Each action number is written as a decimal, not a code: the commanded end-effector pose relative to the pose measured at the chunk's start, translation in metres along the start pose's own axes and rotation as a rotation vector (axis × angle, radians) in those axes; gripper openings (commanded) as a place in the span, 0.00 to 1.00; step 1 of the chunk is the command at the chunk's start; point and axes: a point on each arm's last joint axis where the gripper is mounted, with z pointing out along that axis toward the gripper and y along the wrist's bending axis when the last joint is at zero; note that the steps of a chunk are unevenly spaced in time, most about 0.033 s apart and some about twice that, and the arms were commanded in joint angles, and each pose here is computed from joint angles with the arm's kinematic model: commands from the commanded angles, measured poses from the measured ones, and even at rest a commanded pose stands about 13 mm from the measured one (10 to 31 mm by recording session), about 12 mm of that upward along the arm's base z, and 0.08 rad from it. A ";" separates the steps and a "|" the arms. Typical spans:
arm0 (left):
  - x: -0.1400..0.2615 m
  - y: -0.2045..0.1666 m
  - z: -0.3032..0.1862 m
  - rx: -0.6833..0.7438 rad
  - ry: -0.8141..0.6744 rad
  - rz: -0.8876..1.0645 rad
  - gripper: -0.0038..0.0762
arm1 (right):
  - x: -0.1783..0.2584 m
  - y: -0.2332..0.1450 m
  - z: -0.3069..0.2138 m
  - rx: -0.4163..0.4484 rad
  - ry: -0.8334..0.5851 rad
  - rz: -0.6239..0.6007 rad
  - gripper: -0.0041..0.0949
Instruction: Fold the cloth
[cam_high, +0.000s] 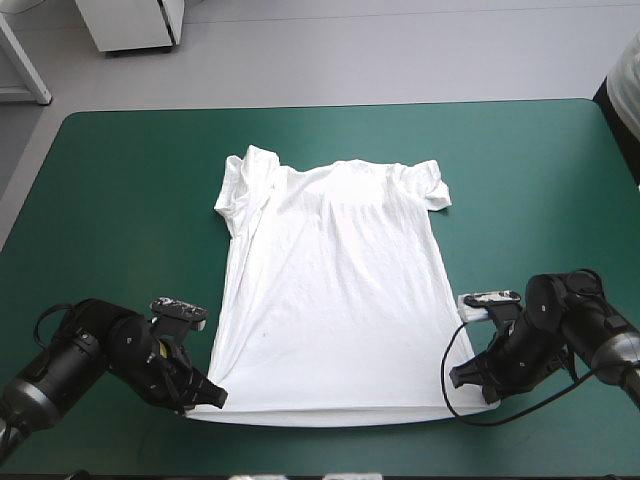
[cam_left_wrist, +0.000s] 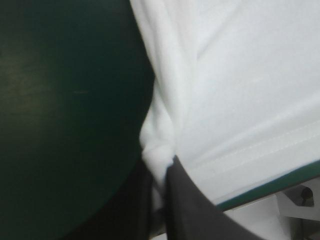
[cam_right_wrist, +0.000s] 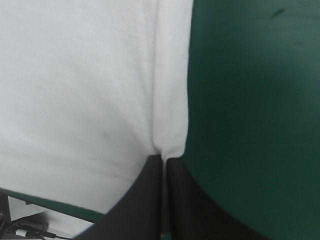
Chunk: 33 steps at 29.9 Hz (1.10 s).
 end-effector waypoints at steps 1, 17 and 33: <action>0.001 -0.003 0.000 0.029 -0.043 -0.004 0.04 | 0.007 0.001 -0.003 0.003 -0.026 -0.014 0.03; 0.008 -0.006 -0.003 0.051 0.051 0.032 0.56 | -0.001 0.007 -0.017 -0.041 -0.072 -0.047 0.55; -0.098 -0.002 -0.123 -0.225 -0.573 0.068 0.62 | -0.086 0.011 -0.153 0.177 -0.688 -0.055 0.59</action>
